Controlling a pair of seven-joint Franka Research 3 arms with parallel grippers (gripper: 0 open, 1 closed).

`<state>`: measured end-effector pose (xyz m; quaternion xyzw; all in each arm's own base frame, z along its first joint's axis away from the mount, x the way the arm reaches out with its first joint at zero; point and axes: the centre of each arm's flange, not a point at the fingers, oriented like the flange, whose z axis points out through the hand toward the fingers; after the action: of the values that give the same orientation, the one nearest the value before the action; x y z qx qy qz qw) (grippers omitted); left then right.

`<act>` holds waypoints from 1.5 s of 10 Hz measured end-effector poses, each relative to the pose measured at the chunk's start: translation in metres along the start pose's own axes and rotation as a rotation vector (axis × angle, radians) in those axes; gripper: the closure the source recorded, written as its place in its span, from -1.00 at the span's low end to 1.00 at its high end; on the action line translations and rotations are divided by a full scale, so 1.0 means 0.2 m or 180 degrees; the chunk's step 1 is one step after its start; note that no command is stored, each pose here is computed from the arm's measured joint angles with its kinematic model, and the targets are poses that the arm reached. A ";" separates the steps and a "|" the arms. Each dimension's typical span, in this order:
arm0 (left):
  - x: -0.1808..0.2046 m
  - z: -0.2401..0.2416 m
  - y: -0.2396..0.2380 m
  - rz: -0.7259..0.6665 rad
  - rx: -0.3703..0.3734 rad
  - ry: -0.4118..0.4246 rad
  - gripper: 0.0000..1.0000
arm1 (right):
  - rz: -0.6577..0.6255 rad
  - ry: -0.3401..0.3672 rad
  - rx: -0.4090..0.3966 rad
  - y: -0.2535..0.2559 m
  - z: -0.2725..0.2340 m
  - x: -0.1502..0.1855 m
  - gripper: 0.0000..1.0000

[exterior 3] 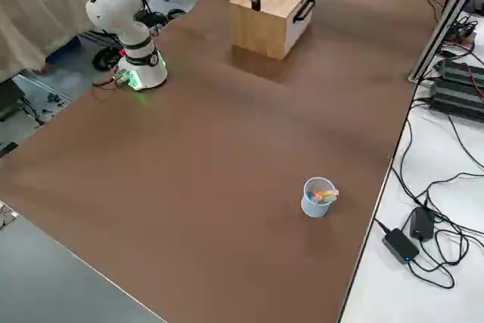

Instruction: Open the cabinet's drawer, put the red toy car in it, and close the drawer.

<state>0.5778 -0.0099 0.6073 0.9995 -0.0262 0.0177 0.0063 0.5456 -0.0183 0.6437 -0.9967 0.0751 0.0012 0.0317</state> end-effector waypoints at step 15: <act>-0.01 0.10 0.42 0.0098 -0.0038 -0.0145 -0.75 | -0.1205 -0.0852 0.0581 -0.54 0.74 0.18 -1.00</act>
<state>0.5717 -0.0944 0.5891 0.9990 -0.0418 -0.0051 0.0115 0.5981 0.0927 0.5031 -0.9770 -0.1179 0.1204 0.1308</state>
